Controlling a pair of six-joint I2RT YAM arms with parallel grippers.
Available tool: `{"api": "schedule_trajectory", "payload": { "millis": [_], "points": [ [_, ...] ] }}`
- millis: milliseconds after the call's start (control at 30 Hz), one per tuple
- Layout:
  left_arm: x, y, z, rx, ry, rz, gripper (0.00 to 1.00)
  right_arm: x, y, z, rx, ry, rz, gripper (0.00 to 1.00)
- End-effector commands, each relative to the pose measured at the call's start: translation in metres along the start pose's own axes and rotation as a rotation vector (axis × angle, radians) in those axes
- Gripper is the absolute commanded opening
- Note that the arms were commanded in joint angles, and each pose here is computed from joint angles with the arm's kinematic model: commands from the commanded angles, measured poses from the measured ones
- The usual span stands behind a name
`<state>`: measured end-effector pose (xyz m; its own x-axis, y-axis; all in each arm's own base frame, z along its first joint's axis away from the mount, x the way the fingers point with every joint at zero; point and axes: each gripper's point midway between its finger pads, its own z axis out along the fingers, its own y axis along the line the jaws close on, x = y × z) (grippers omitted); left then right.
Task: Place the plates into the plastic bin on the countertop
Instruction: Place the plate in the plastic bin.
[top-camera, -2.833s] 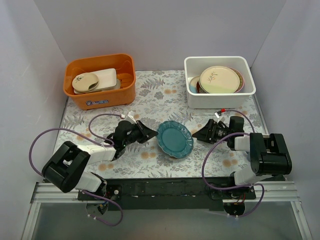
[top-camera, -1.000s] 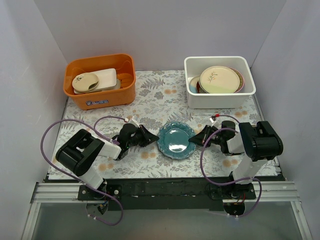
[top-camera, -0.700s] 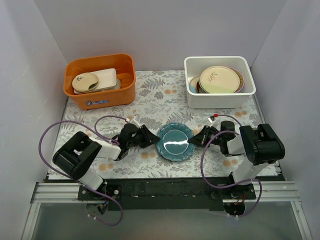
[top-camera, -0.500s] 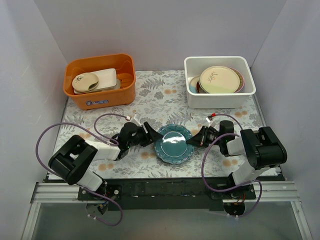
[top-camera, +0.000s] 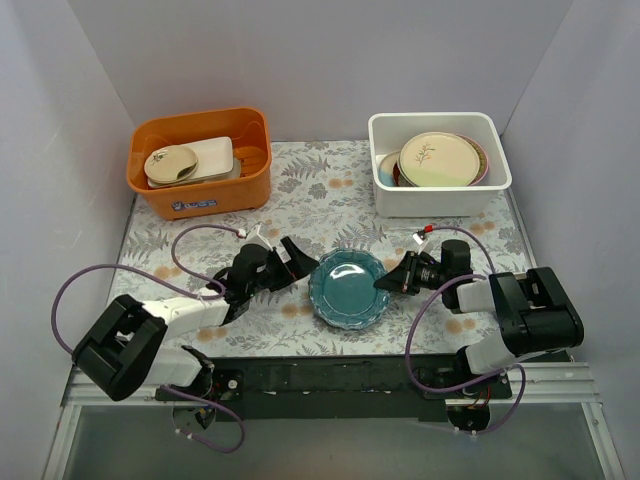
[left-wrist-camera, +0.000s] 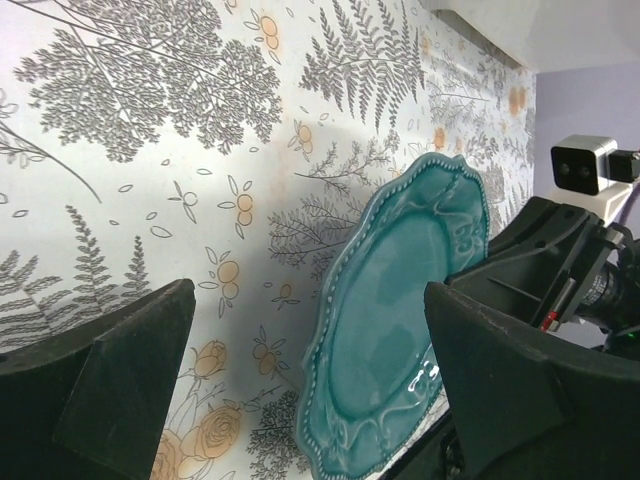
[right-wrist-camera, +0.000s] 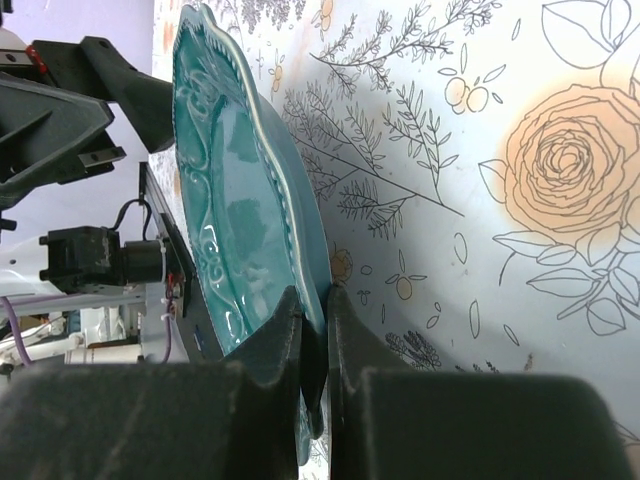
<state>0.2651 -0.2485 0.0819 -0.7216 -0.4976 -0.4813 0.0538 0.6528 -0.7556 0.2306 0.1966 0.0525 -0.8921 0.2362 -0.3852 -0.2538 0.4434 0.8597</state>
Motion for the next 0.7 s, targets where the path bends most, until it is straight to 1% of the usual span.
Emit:
{"api": "schedule_trajectory", "payload": {
  "millis": [0, 233, 433, 667],
  "points": [
    [-0.021, -0.001, -0.007, -0.045, -0.082, 0.044, 0.98, -0.021, 0.031, -0.002, -0.093, -0.014, -0.106, 0.01],
    [-0.031, -0.002, -0.016, -0.072, -0.116, 0.065, 0.98, -0.031, 0.035, -0.002, -0.078, -0.026, -0.132, 0.01],
    [-0.039, 0.005, -0.027, -0.118, -0.16, 0.081, 0.98, -0.036, 0.038, -0.003, -0.07, -0.034, -0.138, 0.01],
    [-0.044, 0.008, -0.036, -0.135, -0.184, 0.102, 0.98, -0.06, 0.052, -0.004, -0.054, -0.065, -0.178, 0.01]
  ]
}}
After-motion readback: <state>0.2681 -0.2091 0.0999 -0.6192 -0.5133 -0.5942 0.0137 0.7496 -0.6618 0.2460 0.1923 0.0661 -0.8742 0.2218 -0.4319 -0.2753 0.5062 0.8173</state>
